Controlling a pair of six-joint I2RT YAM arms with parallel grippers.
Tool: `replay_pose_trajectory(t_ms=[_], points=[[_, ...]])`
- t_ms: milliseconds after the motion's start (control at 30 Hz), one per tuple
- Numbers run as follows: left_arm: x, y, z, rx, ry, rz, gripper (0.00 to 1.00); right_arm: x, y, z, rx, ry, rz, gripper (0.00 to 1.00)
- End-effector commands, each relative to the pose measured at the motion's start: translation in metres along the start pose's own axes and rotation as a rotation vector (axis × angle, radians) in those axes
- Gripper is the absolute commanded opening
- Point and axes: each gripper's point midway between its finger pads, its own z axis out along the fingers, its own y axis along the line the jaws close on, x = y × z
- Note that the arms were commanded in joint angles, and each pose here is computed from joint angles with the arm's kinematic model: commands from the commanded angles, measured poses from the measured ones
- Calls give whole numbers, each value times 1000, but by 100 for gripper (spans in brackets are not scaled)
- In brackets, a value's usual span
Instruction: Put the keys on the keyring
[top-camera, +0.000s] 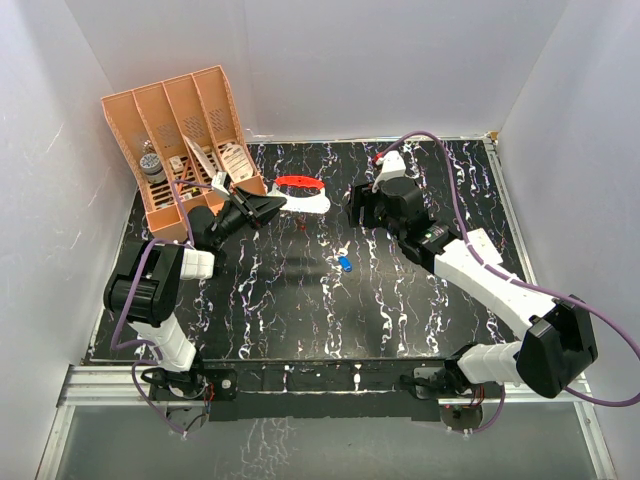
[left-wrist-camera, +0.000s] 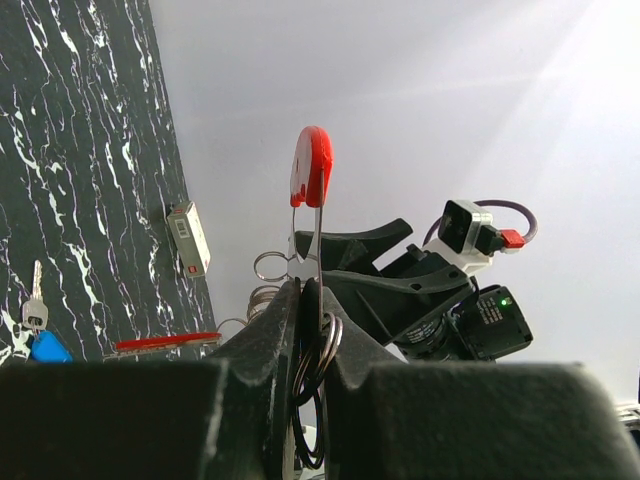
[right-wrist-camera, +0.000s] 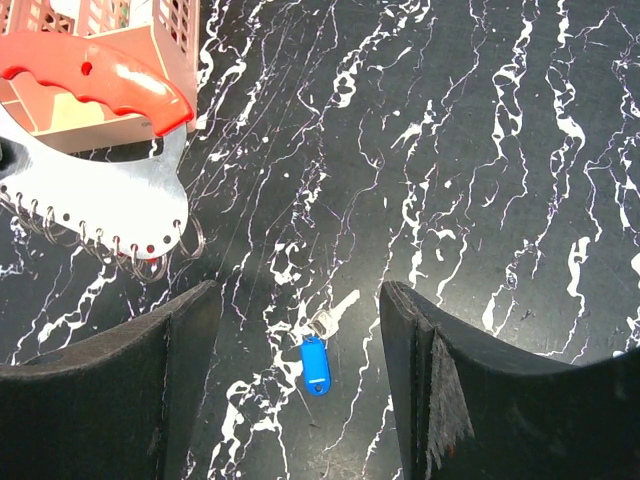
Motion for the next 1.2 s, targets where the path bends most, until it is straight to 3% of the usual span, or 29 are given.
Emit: replay_pose_trajectory(t_ms=[0,233,567,867,1167], points=[[-1,-34,-3,119,-8,93,0,-15,2,-5,-14,-67,17,63],[-5,-33,-2,114,-25,86,0,1,2,-2,-17,-8,26,63],[-11,-39,2,127,-46,82,0,98,7,21,-57,320,46,58],[-10,-41,0,132,-48,81,0,131,5,45,-45,398,27,52],[-10,-41,-1,138,-48,71,0,132,0,70,-1,380,85,45]])
